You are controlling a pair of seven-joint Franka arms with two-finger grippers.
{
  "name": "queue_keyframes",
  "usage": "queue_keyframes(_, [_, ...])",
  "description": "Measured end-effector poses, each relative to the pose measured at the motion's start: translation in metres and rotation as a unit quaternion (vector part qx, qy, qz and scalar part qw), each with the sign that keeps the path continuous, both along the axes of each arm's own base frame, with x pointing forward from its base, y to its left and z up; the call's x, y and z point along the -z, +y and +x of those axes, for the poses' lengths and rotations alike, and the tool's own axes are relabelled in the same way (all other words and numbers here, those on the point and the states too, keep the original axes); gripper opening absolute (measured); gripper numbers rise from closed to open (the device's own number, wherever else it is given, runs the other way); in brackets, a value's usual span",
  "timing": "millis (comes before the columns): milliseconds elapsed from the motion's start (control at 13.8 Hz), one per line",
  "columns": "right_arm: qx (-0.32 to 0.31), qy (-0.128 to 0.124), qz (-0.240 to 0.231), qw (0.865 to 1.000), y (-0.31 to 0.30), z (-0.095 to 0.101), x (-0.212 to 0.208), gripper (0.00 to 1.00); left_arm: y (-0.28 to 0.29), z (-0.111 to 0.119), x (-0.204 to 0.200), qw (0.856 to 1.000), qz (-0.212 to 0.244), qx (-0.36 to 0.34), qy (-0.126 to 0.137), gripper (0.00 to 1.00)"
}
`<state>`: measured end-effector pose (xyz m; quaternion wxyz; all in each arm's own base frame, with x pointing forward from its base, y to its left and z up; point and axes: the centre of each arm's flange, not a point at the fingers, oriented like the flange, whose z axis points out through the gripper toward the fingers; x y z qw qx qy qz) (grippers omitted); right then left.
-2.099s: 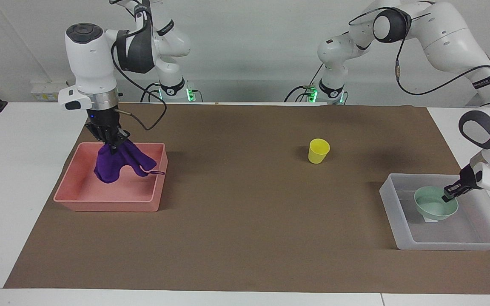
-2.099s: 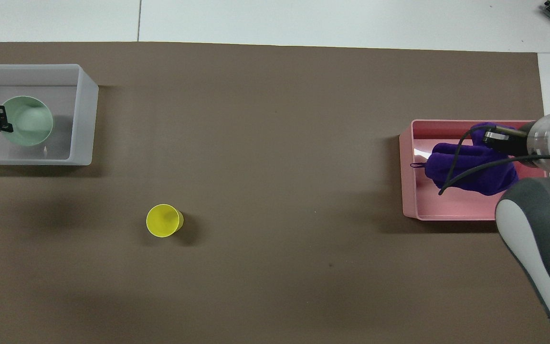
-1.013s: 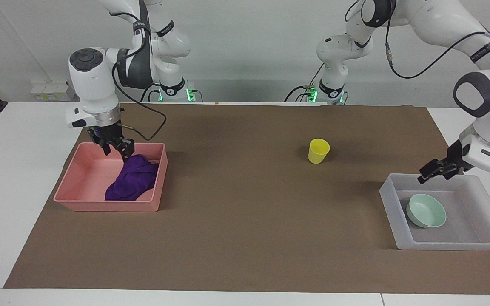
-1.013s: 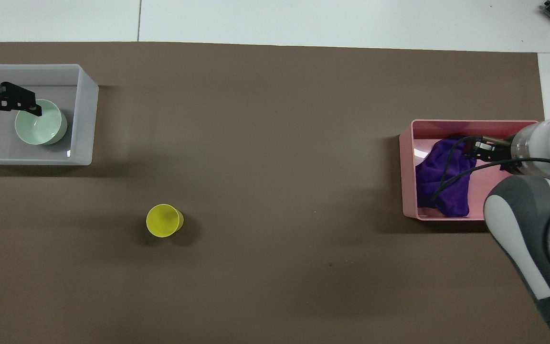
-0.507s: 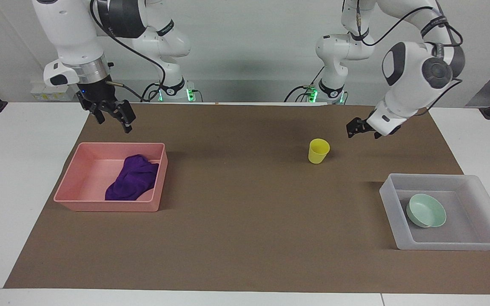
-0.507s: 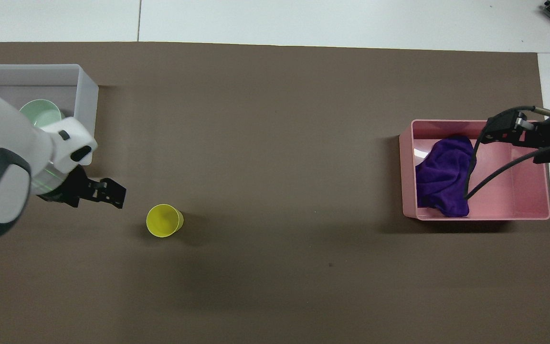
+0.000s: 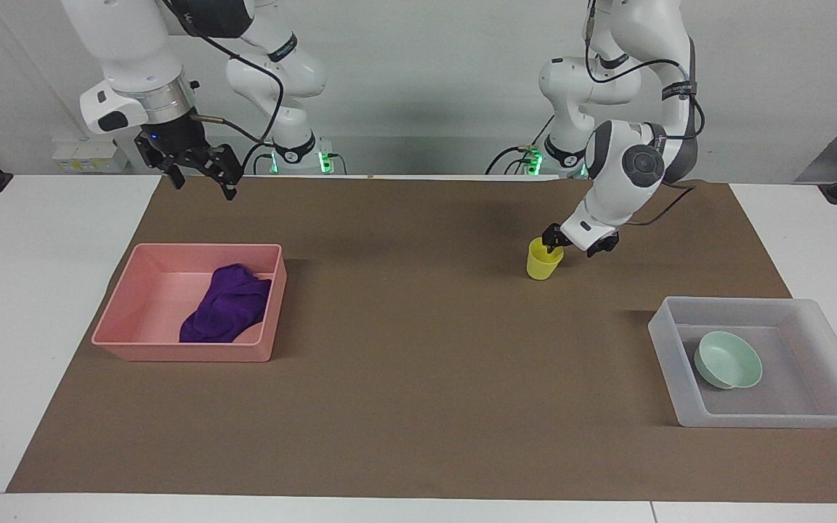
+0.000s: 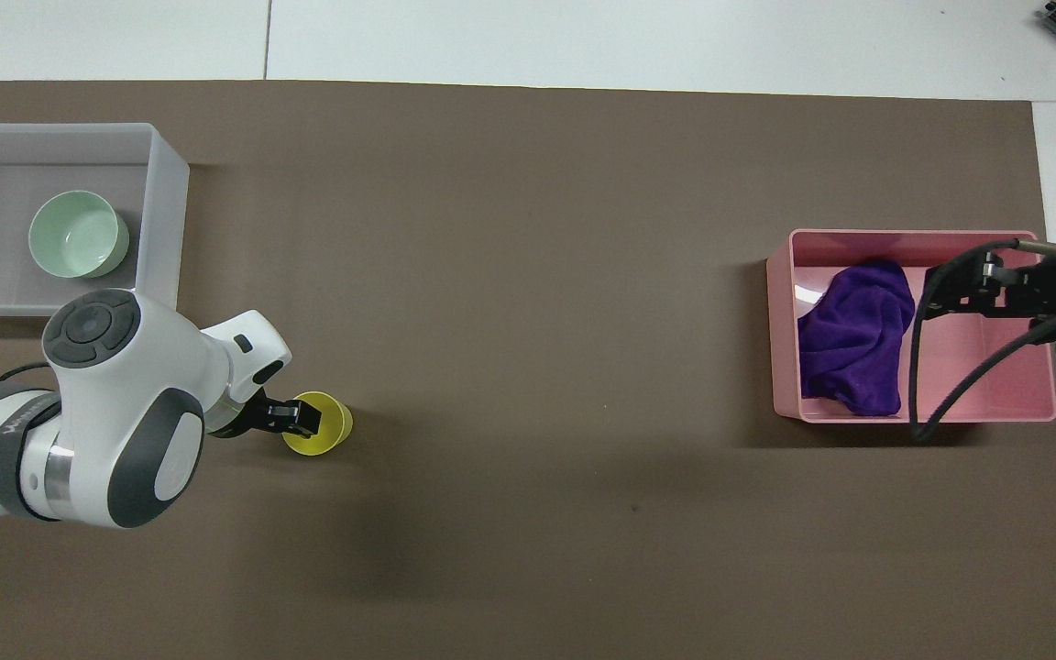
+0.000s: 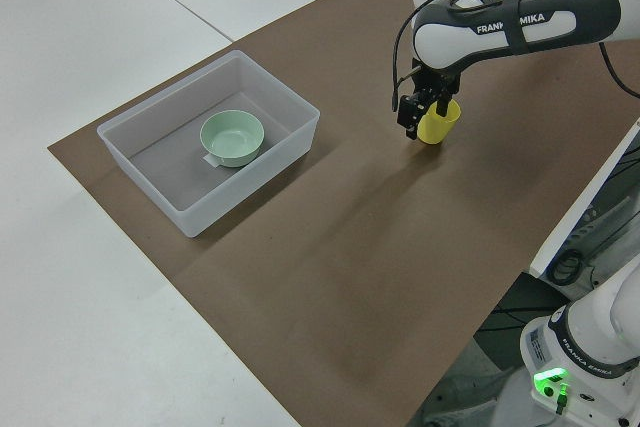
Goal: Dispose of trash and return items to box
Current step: 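Grasp the yellow cup with the left gripper and lift it, then place the yellow cup into the green bowl in the clear bin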
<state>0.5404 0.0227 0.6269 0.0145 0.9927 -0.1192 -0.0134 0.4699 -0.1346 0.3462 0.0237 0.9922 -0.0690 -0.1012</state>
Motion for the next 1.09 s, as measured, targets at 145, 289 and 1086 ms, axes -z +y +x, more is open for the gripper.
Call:
queue_keyframes(145, [-0.009,0.000,0.000,1.000,0.010,0.000,0.000,1.00,-0.001,0.000,0.000,1.000,-0.001,-0.003,0.000,0.63])
queue_keyframes(289, [-0.025,0.001,0.000,1.000,0.009,0.000,0.000,1.00,0.000,0.000,0.002,1.000,-0.002,-0.019,0.004,0.38])
queue_keyframes(1086, [-0.075,0.003,0.002,0.997,0.006,0.000,0.000,1.00,0.083,0.080,-0.135,0.989,-0.020,-0.143,-0.010,0.06])
